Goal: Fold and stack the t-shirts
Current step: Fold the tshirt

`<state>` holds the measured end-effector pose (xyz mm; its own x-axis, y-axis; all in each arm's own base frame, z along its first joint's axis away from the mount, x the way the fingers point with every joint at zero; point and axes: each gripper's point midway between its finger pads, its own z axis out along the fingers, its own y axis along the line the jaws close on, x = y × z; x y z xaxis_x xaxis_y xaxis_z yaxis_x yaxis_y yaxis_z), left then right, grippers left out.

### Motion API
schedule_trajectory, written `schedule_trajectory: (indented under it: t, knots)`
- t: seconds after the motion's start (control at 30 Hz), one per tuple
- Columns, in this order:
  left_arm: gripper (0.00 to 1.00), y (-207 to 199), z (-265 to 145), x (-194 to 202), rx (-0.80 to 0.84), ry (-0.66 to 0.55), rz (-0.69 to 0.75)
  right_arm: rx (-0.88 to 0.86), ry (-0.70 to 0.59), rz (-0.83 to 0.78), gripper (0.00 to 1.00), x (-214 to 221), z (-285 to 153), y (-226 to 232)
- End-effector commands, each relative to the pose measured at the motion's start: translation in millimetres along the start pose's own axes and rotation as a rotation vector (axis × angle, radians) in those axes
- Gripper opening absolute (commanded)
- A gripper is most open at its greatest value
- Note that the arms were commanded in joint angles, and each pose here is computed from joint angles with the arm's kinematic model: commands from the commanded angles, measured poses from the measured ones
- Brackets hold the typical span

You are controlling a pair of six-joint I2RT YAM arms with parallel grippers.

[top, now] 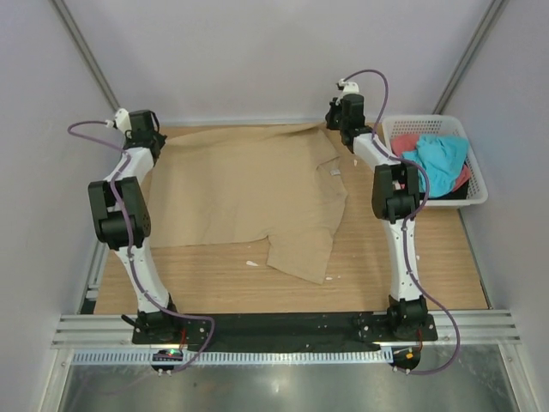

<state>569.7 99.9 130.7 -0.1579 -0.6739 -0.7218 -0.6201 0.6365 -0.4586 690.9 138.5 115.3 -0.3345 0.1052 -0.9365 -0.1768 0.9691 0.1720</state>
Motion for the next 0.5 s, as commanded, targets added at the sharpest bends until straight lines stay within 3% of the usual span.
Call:
schedule_trajectory:
  t: [0.0,0.33,0.47]
  knots:
    - [0.0,-28.9,8.5,-44.7,0.089,-0.116,-0.001,-0.049,-0.2,-0.005,0.01,-93.0,-9.6,18.8]
    - [0.0,-15.1,21.0,-60.8,0.151,-0.1,-0.008,-0.017,-0.17,0.045,0.01,-112.1,-45.1,19.7]
    - [0.0,-12.6,14.4,-57.0,0.179,-0.079,0.045,0.03,-0.125,0.063,0.01,-95.1,-64.3,13.4]
